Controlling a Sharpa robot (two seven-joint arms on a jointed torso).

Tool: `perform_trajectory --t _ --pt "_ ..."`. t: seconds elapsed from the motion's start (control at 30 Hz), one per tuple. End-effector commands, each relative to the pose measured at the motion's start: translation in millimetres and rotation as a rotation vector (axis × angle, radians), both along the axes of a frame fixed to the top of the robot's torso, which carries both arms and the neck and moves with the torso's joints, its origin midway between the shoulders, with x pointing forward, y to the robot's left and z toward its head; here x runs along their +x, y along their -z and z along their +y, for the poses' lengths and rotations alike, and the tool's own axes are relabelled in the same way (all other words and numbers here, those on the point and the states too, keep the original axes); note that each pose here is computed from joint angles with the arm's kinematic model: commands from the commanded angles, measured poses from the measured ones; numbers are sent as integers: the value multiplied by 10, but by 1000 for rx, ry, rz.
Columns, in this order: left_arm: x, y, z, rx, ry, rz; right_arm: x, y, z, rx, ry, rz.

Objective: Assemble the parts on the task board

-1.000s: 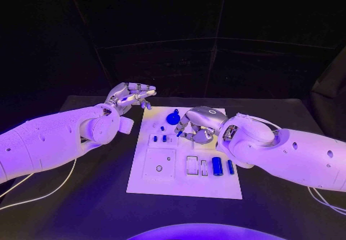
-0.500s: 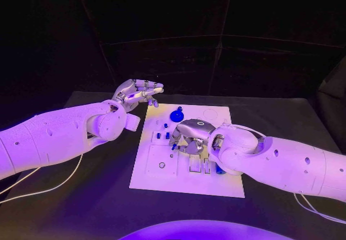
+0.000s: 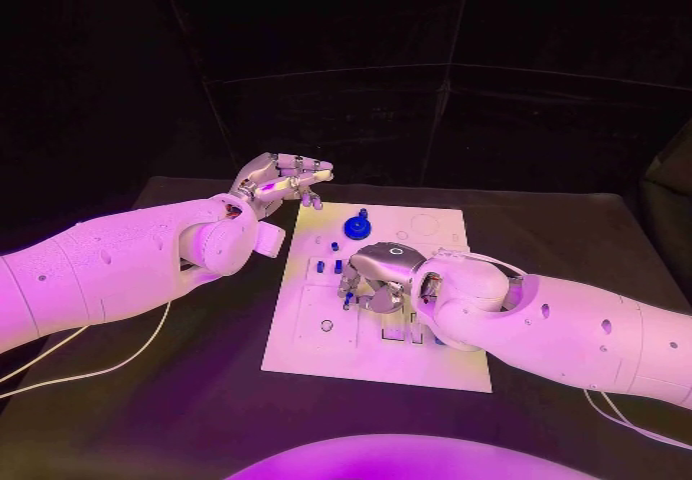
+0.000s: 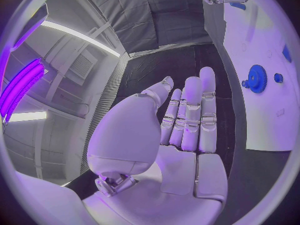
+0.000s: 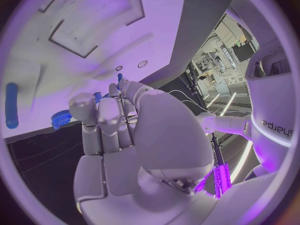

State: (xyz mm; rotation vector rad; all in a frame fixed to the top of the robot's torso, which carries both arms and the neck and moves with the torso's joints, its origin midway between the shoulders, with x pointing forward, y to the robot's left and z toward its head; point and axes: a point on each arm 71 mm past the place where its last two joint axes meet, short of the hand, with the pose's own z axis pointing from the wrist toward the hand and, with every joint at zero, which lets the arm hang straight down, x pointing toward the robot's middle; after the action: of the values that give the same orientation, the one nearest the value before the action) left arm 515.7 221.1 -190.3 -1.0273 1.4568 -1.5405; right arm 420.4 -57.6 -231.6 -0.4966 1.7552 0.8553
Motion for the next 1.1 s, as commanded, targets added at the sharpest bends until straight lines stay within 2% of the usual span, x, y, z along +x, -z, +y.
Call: perform_trajectory --t 0.03,1.1 --pt "-2 -18 -17 -12 12 -3 -13 5 24 -31 -15 -10" --pt "3 -12 -13 -10 14 3 -21 80 94 -104 -28 -6"
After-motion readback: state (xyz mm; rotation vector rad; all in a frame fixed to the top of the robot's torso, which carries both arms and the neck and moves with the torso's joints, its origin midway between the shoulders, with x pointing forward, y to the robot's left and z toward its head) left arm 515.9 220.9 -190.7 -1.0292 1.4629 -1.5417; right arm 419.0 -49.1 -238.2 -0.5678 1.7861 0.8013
